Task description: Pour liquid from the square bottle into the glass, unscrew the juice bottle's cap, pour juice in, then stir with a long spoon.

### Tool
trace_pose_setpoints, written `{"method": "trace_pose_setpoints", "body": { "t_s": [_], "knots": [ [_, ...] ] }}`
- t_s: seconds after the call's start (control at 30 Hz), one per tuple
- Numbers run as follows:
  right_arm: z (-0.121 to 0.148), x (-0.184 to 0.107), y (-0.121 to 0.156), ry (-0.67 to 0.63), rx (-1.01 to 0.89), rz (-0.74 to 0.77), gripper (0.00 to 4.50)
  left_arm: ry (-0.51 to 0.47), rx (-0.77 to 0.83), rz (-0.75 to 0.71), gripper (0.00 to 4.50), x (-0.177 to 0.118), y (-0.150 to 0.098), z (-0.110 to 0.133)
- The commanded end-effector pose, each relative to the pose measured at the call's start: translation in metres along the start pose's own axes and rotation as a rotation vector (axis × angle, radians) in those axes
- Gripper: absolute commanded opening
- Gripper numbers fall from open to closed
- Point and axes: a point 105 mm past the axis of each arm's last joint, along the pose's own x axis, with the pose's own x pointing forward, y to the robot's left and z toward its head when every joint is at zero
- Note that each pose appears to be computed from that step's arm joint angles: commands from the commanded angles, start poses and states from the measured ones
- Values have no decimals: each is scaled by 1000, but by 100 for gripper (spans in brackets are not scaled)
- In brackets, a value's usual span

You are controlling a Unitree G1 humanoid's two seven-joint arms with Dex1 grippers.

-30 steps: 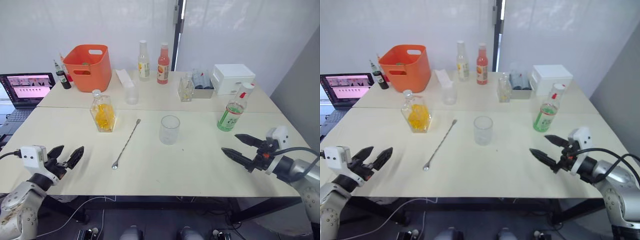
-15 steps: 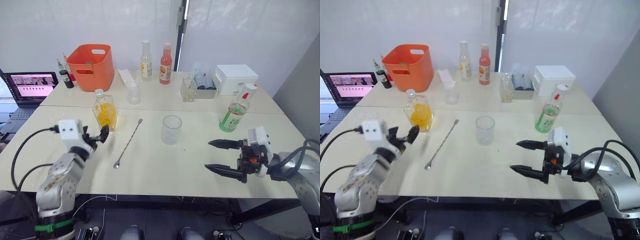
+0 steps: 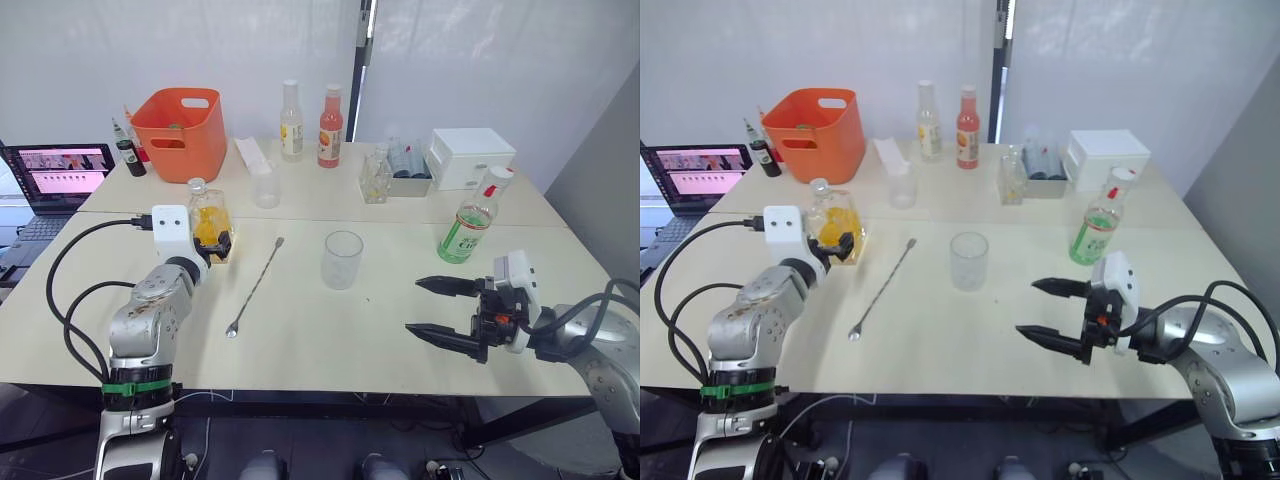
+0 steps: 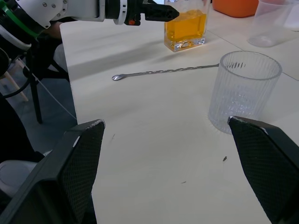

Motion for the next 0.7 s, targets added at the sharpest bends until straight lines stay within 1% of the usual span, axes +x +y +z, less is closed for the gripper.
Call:
{"method": "trace_pose_setpoints", "body": {
  "t_s": [0.03,0.23,0.33,0.5,0.7],
  "knots": [
    [12,-2,3,-36,-37,-12,446,-60,33,16,450,8,3,21],
    [11,-1,5,-42,-33,-24,446,-39,52,4,450,28,-2,22],
    [11,-1,5,-43,-33,-29,446,-3,69,-7,450,38,-7,16],
    [11,-1,6,-41,-29,-38,446,-23,71,-18,450,46,-11,20],
    [10,-1,7,-41,-23,-50,450,-43,80,-3,277,50,-7,22]
  ]
}}
